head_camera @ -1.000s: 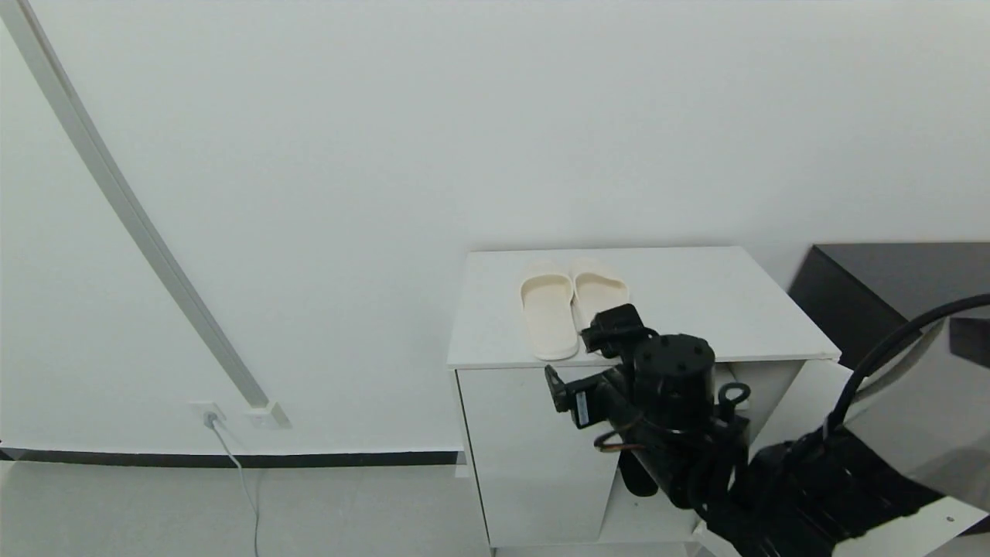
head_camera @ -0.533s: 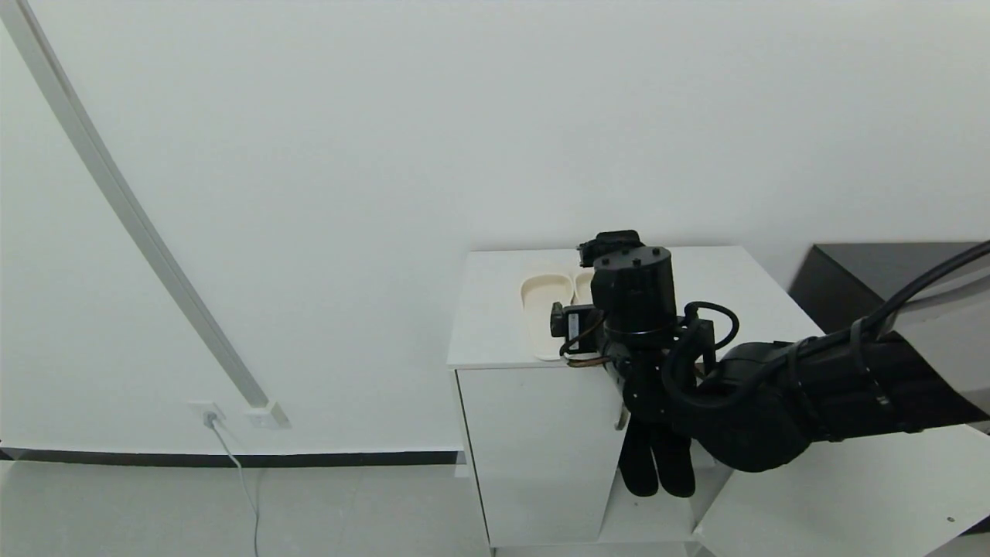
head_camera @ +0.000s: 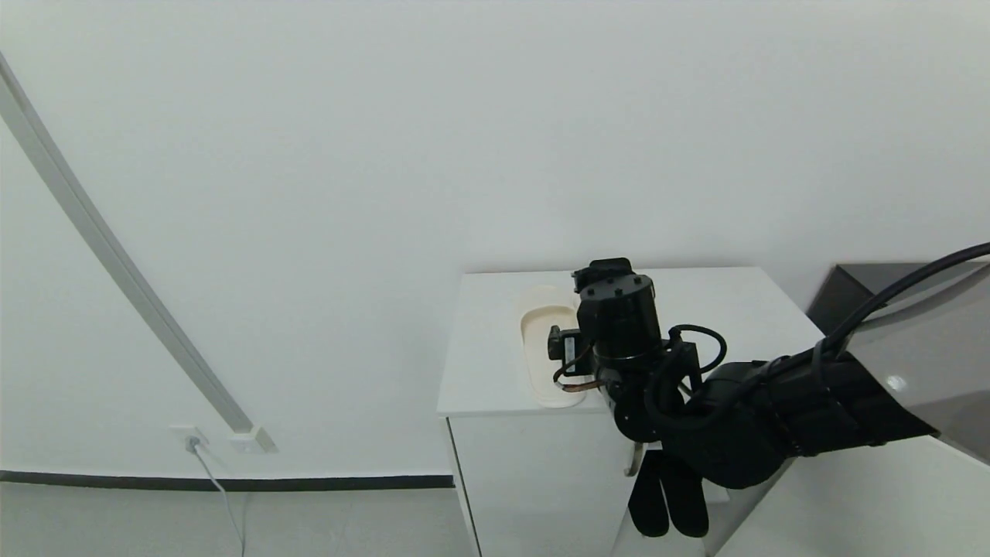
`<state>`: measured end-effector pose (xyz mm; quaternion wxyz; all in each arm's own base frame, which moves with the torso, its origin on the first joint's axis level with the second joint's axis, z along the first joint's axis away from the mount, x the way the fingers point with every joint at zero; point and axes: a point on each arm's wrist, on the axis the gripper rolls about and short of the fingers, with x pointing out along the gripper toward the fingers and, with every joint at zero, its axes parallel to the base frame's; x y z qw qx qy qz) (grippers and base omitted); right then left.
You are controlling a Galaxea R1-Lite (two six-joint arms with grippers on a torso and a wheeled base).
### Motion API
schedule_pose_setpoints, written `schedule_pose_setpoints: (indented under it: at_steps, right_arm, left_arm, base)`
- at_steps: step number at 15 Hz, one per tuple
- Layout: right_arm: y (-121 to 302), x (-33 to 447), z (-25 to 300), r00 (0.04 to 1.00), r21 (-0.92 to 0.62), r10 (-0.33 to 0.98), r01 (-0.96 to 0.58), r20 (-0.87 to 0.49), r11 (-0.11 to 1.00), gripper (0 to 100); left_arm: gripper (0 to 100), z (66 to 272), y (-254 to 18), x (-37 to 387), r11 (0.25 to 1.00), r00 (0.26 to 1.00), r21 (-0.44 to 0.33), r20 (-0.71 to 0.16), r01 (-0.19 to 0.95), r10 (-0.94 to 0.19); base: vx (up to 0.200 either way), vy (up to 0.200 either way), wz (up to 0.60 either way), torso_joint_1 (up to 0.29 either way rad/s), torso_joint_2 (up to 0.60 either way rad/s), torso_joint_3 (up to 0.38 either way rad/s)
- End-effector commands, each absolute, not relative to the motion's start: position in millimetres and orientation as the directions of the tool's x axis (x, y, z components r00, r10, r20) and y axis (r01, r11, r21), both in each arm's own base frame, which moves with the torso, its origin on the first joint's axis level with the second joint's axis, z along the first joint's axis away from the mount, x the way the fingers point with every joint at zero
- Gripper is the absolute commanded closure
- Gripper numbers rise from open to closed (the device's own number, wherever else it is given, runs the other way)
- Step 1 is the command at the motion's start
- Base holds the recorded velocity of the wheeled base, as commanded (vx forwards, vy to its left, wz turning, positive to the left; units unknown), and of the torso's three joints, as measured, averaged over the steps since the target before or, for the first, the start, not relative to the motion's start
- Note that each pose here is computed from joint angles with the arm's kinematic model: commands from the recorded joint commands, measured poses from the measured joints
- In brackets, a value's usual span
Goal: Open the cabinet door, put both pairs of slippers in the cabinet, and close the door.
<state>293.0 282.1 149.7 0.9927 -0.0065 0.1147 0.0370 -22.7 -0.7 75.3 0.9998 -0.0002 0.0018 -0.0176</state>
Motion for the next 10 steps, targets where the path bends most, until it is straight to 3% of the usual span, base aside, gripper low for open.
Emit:
schedule_pose_setpoints:
  at_steps: [1,10]
  right_arm:
    - [283,294,143,0.968,-0.017,0.07,-0.076,-0.242,0.997,0]
    - [300,330,107,0.965,-0.017,0.069,-0.076,-0.252,0.997,0]
  left_arm:
    - [100,75,-1,-23,0.999,0.999,-0.002,-0.003,0.035,-0.035]
    - [100,75,-1,-23,0.999,0.999,-0.002,-0.003,0.034,-0.034]
  base:
    - [0.0,0.0,0.0,0.0,0.0,0.0]
    - [0.0,0.0,0.0,0.0,0.0,0.0]
